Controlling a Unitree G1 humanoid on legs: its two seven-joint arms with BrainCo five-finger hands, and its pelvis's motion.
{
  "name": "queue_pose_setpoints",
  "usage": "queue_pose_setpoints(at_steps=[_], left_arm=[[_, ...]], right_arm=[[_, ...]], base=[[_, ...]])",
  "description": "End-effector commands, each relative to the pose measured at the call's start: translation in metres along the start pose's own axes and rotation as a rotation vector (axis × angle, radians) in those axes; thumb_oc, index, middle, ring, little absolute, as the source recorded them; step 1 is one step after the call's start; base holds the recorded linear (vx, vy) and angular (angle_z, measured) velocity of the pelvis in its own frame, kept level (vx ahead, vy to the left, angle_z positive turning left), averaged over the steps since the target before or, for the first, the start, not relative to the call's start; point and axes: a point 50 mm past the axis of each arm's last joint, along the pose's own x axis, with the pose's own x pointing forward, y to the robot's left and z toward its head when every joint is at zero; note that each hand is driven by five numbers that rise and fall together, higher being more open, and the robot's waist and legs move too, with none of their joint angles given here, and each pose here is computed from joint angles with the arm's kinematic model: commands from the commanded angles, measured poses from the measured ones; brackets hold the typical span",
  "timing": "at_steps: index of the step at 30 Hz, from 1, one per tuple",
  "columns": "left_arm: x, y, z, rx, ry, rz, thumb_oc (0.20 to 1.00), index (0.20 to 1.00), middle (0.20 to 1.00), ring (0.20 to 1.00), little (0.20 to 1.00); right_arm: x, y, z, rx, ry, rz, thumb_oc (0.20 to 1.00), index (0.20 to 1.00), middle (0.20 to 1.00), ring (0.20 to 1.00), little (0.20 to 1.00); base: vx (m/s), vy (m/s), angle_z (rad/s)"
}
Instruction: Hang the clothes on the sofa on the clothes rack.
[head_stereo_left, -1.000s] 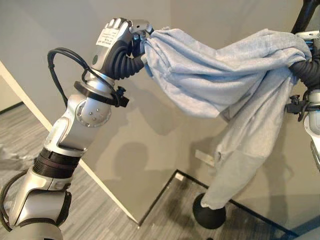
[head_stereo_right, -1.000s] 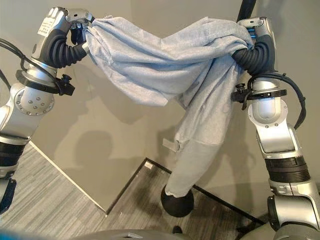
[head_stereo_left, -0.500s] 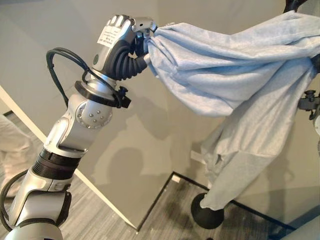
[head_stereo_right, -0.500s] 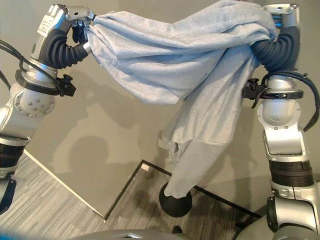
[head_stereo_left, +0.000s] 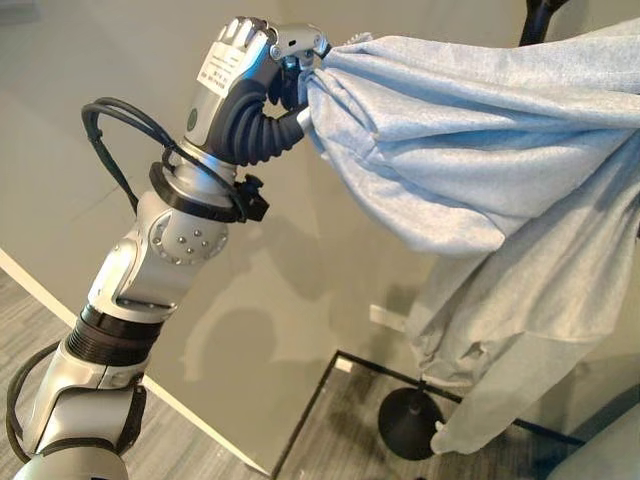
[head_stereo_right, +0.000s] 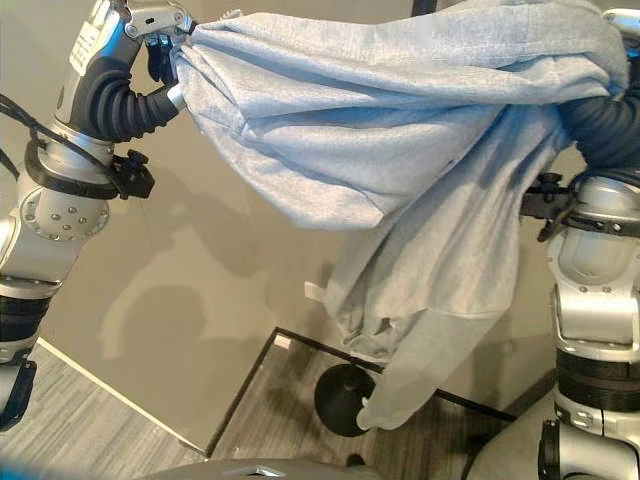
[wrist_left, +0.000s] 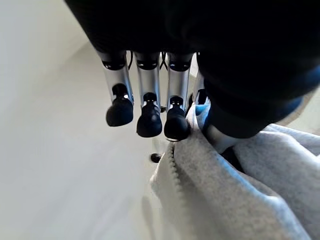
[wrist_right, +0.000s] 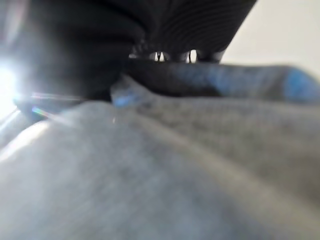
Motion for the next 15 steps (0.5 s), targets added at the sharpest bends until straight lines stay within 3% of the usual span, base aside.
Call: queue_pose_setpoints(at_steps=[1, 9, 15], left_arm=[[0.01, 0.02, -0.004, 0.003, -0.005, 0.088, 0.2, 0.2, 0.2, 0.2, 0.2], [0.014, 0.017, -0.002, -0.009, -0.017, 0.079, 0.2, 0.2, 0.2, 0.2, 0.2], [0.014, 0.001, -0.012, -0.032, 0.035, 0.019, 0.2, 0.2, 0.2, 0.2, 0.2]], right_arm=[[0.009, -0.017, 0.015, 0.02, -0.103, -0.104, 0.2, 0.2, 0.2, 0.2, 0.2], [0.006, -0.023, 0.009, -0.015, -0.072, -0.128, 0.2, 0.2, 0.2, 0.2, 0.2], [0.007, -0.011, -0.024, -0.128, 0.073, 0.0, 0.2, 0.2, 0.2, 0.2, 0.2]], base=[[0.01, 0.004, -0.09], [0.0, 0.002, -0.04], [-0.01, -0.013, -0.05]])
